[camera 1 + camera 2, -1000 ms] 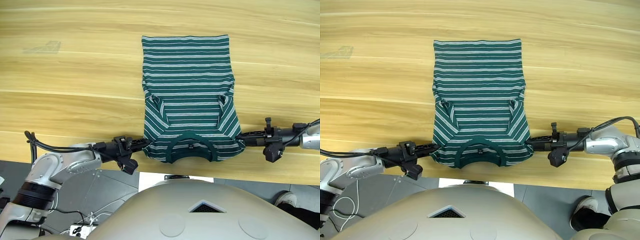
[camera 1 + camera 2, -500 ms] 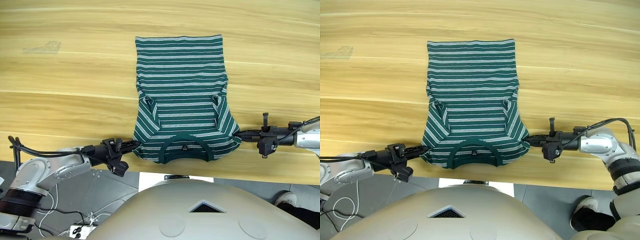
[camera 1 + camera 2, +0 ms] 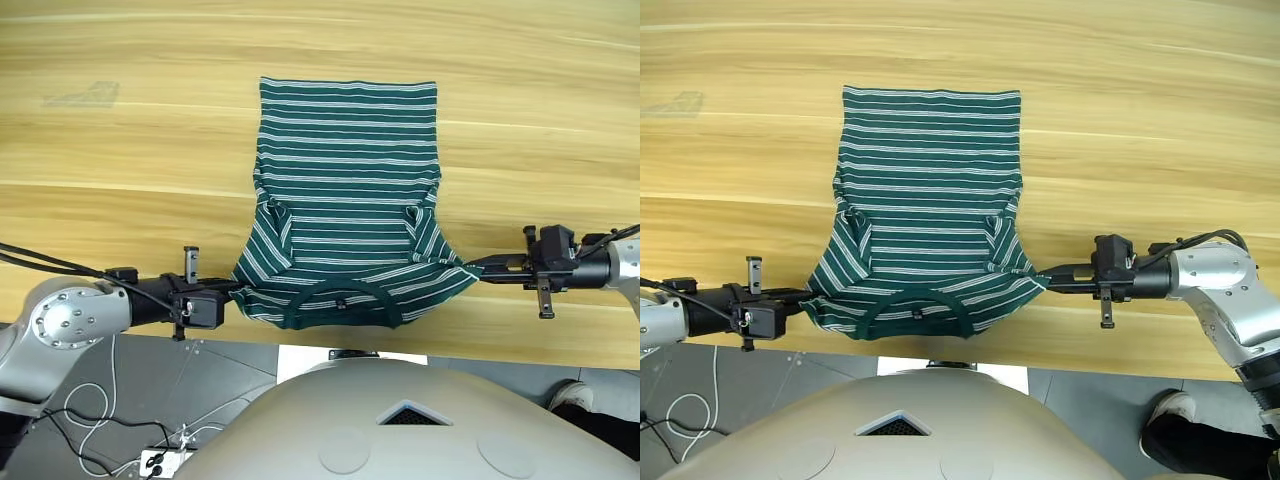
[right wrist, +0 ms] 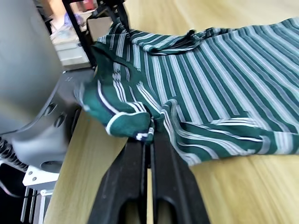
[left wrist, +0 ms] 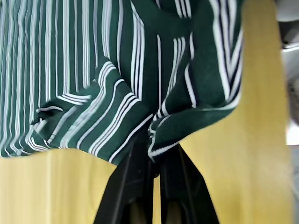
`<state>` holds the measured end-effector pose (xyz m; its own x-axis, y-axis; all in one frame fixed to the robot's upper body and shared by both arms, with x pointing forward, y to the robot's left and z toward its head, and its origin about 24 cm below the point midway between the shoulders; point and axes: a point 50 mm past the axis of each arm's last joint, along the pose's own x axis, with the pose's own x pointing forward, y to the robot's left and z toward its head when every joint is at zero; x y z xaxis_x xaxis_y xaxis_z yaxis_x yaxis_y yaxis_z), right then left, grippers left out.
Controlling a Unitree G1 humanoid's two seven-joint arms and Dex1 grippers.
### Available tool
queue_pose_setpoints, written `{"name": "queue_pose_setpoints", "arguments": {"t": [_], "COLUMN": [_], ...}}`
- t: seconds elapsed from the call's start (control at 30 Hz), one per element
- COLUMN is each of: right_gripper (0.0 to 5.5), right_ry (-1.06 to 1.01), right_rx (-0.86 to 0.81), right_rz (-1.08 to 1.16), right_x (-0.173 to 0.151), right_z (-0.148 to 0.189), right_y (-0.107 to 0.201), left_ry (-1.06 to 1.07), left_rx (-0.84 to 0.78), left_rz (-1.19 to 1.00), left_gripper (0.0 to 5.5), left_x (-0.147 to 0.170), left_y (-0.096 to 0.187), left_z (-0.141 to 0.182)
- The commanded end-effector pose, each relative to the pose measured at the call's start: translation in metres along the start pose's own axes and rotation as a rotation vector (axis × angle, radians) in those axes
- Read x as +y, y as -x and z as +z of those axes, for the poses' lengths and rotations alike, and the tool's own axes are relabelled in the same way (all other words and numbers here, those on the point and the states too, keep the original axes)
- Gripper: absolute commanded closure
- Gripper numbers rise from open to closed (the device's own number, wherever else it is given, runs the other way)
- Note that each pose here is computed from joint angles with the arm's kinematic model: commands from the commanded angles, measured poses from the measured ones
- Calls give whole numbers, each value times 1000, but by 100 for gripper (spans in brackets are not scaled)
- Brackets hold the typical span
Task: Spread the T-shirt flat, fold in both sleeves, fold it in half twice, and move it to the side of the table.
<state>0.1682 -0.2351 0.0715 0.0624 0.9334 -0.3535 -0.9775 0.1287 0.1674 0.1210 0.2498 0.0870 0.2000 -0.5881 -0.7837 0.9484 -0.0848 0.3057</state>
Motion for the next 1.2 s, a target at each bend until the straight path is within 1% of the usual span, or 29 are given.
{"name": "queue_pose_setpoints", "arguments": {"t": [0.03,0.13,0.23,0.37,0.47,0.53,0.6,0.7,0.77,0.87,0.93,1.03,1.13,1.2], "right_gripper": [550,550,550,550,550,550,550,550,550,550,550,550,550,550], "right_ry": [-8,-33,-51,-81,-86,-26,74,230,319,373,376,370,366,363], "right_rx": [-7,-58,-106,-102,-95,-104,-114,-121,-130,-131,-88,-45,-52,-48], "right_rz": [1,-22,-46,-22,-3,-52,-142,-294,-367,-380,-353,-345,-385,-411], "right_x": [8,15,21,34,37,26,2,-43,-73,-99,-113,-133,-148,-154], "right_z": [0,5,11,13,20,26,33,44,57,69,69,68,70,67], "right_y": [-1,2,7,12,18,19,17,2,-14,-32,-43,-60,-71,-76], "left_ry": [79,127,167,211,234,239,226,161,129,135,152,197,246,277], "left_rx": [-48,-135,-157,-211,-220,-211,-223,-222,-219,-228,-175,-104,-72,-55], "left_rz": [-43,-48,-77,-95,-99,-78,3,241,356,455,480,497,542,556], "left_gripper": [550,550,550,550,550,550,550,550,550,550,550,550,550,550], "left_x": [-8,-10,-15,-21,-19,-12,7,55,85,116,130,142,151,151], "left_y": [12,18,23,29,32,32,28,14,3,-10,-22,-37,-41,-42], "left_z": [14,31,35,46,45,39,33,22,17,13,3,-15,-29,-39]}}
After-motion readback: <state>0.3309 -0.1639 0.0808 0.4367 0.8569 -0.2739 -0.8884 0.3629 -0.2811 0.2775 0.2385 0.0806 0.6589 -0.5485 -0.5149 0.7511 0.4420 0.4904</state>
